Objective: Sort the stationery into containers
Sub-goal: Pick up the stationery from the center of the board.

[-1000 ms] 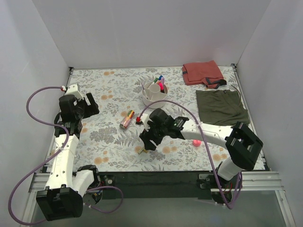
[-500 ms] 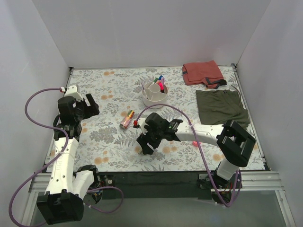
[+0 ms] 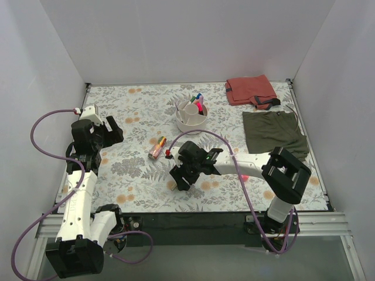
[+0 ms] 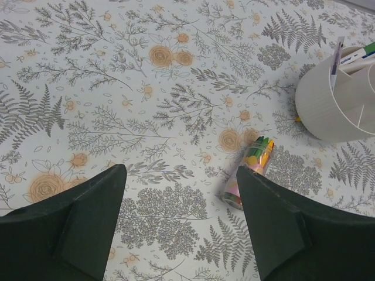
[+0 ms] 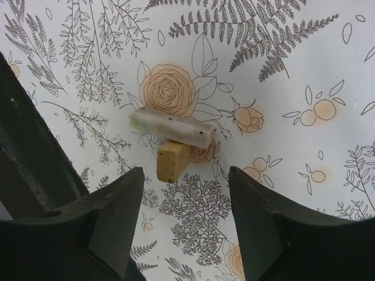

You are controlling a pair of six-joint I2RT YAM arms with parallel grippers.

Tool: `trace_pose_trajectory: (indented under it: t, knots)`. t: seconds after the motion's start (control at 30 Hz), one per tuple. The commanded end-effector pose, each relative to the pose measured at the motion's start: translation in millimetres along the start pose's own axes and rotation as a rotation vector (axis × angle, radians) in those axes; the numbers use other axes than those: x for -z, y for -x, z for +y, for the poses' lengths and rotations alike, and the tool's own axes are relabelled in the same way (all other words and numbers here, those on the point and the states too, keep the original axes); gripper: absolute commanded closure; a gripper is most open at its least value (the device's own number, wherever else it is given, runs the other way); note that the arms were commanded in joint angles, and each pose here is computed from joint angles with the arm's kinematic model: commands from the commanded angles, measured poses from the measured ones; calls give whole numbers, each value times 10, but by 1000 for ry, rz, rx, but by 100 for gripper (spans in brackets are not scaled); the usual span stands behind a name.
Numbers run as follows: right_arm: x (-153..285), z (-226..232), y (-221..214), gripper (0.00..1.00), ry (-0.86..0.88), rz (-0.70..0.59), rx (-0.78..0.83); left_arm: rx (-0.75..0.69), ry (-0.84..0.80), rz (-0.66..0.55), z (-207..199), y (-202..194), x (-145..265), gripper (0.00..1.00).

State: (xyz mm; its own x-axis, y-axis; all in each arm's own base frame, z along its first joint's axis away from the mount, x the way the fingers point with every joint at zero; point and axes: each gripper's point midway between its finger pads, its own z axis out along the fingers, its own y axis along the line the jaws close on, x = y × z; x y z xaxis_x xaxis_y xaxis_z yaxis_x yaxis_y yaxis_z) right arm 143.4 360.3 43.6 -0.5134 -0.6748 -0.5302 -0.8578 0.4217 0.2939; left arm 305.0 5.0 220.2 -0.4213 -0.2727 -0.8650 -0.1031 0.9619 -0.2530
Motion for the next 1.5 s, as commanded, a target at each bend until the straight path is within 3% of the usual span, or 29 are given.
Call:
trace_pose_trajectory:
  t: [0.0, 0.23, 0.9, 1.03, 1.07, 1.13, 1.17, 1.2, 1.23, 1.47]
  knots:
    - [7, -12, 282, 34, -19, -74, 1, 8, -15, -11, -20, 15, 44, 24]
    - [-31, -14, 395, 45, -22, -93, 7, 10, -24, -4, -33, -29, 52, 24]
    - [33, -17, 214, 46, -67, -57, 32, 18, -50, -4, -75, -37, 39, 25]
    - [23, -13, 172, 50, -72, -46, 33, 18, -54, -5, -84, -35, 39, 25]
    - [24, -13, 168, 51, -72, -44, 32, 19, -53, -4, -78, -40, 37, 25]
    - [19, -5, 167, 64, -66, -44, 35, 20, -52, -5, -76, -40, 42, 25]
    - [18, -2, 166, 72, -65, -43, 35, 19, -50, -4, -71, -46, 40, 25]
    - [18, 14, 170, 92, -58, -43, 40, 17, -52, -1, -74, -61, 36, 25]
    - [28, 18, 185, 99, -57, -48, 44, 18, -51, -2, -71, -57, 40, 25]
    - [316, 54, 346, 99, -72, -109, 118, 14, -58, 7, -80, -75, 17, 25]
